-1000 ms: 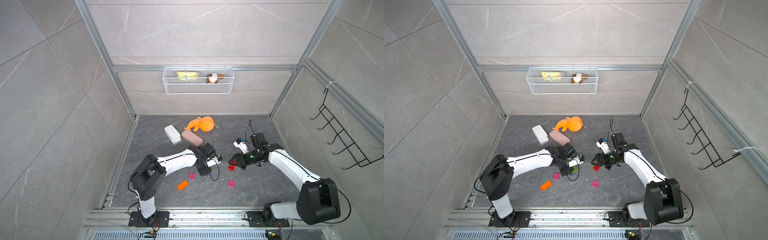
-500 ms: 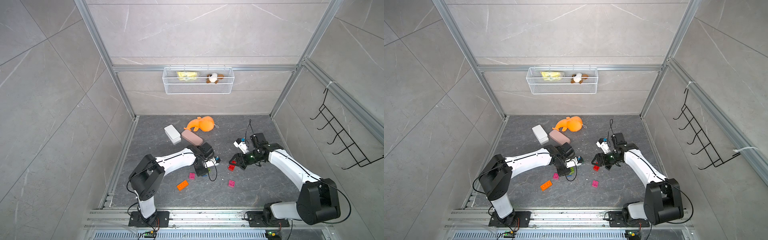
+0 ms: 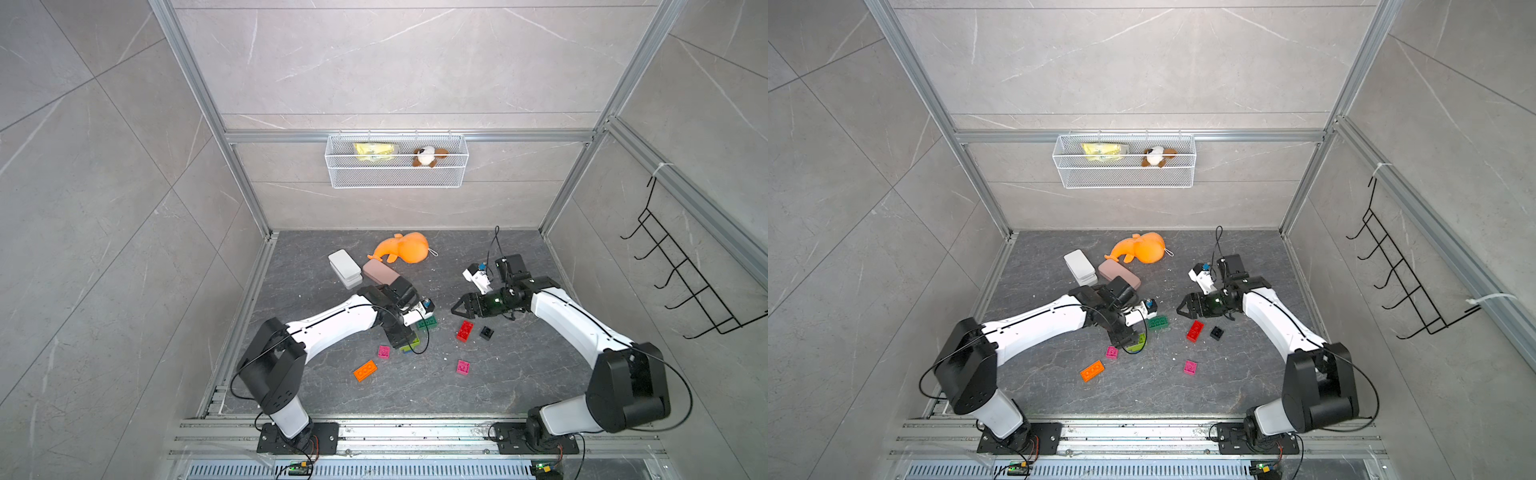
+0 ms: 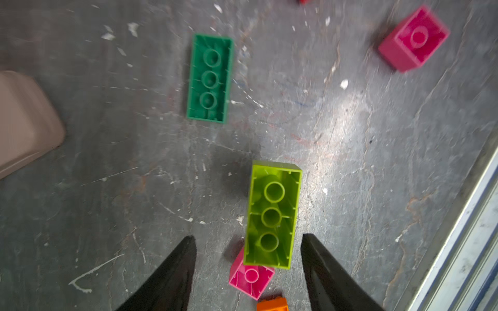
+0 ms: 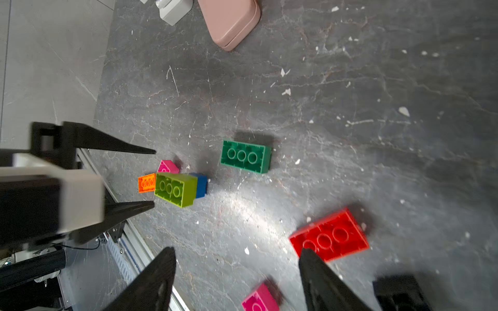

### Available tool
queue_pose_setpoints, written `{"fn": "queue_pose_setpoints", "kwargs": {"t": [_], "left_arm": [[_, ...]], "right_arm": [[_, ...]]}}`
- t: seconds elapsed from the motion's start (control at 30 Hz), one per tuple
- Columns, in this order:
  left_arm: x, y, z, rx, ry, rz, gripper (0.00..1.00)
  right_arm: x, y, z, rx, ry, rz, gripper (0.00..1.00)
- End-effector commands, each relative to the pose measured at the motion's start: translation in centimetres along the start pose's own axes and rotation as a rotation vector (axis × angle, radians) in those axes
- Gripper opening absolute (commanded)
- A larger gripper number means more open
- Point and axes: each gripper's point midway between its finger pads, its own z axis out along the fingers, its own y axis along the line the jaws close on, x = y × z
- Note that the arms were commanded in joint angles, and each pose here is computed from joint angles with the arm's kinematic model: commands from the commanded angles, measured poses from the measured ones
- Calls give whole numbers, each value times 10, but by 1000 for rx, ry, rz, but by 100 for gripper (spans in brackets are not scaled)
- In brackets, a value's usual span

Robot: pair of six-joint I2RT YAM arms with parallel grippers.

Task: Assemble a carrot with lego
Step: Assemble the lego brick with the lego brick, then pick up the lego brick from the center of the board.

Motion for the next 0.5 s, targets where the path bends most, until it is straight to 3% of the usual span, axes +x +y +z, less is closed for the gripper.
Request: {"fn": "queue_pose_setpoints", "kwargs": {"t": [0.0, 0.17, 0.47], "left_arm": [[-24, 21, -43, -58, -231, -178, 66], [-30, 48, -83, -189, -392, -304, 67], [-17, 65, -87, -285, -383, -358, 67]], "right_arm": [[-23, 11, 31, -11, 10, -34, 77], [-35, 14, 76, -25, 91, -47, 77], [-7, 2, 131, -63, 295, 1, 68]]}}
